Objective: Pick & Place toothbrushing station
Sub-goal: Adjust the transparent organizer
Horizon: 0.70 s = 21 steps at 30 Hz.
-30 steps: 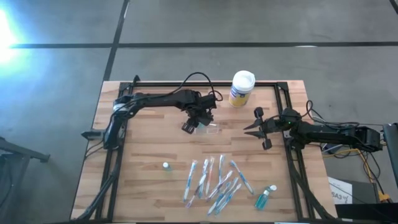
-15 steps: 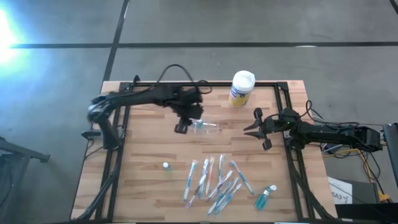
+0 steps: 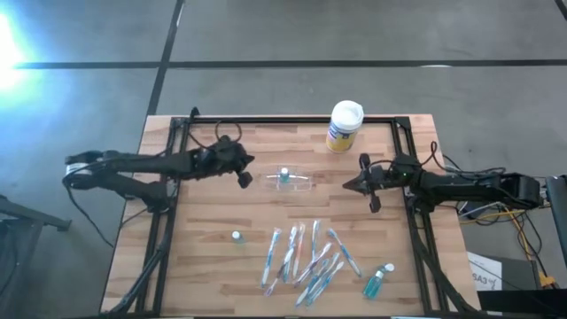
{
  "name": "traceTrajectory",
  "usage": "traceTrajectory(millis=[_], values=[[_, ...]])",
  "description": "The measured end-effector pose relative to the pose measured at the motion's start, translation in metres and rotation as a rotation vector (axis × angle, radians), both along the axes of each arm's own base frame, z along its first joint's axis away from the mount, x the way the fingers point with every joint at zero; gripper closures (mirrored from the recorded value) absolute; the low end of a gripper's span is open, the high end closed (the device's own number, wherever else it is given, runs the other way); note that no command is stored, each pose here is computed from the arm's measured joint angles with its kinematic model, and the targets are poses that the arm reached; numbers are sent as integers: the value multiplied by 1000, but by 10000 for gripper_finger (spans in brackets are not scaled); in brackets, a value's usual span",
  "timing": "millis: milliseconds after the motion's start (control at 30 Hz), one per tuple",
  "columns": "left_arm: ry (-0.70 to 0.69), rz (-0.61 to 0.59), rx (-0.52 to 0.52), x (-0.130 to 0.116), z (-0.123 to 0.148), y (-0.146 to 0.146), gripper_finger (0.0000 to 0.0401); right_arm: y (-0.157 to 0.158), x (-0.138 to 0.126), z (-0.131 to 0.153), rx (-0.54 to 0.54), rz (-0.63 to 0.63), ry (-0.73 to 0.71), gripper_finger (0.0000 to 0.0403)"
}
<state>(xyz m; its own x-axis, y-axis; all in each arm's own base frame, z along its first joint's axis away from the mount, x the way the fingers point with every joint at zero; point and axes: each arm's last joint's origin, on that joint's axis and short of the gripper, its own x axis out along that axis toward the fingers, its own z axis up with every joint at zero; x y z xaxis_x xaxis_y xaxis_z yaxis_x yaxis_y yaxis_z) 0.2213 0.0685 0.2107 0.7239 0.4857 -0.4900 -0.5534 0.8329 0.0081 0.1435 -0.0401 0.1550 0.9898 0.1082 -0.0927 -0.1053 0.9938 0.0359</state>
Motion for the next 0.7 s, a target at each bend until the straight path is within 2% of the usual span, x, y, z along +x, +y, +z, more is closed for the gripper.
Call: traceTrajectory(millis=[200, 433, 700], values=[[-36, 117, -114, -10, -25, 8, 396, 1, 22, -1, 28, 24, 47, 395], [7, 156, -145, -7, -40, 10, 397, 4, 61, -8, 30, 104, 154, 395], [19, 164, -204, 5, -54, 11, 397, 0, 95, -21, 66, 123, 245, 395]])
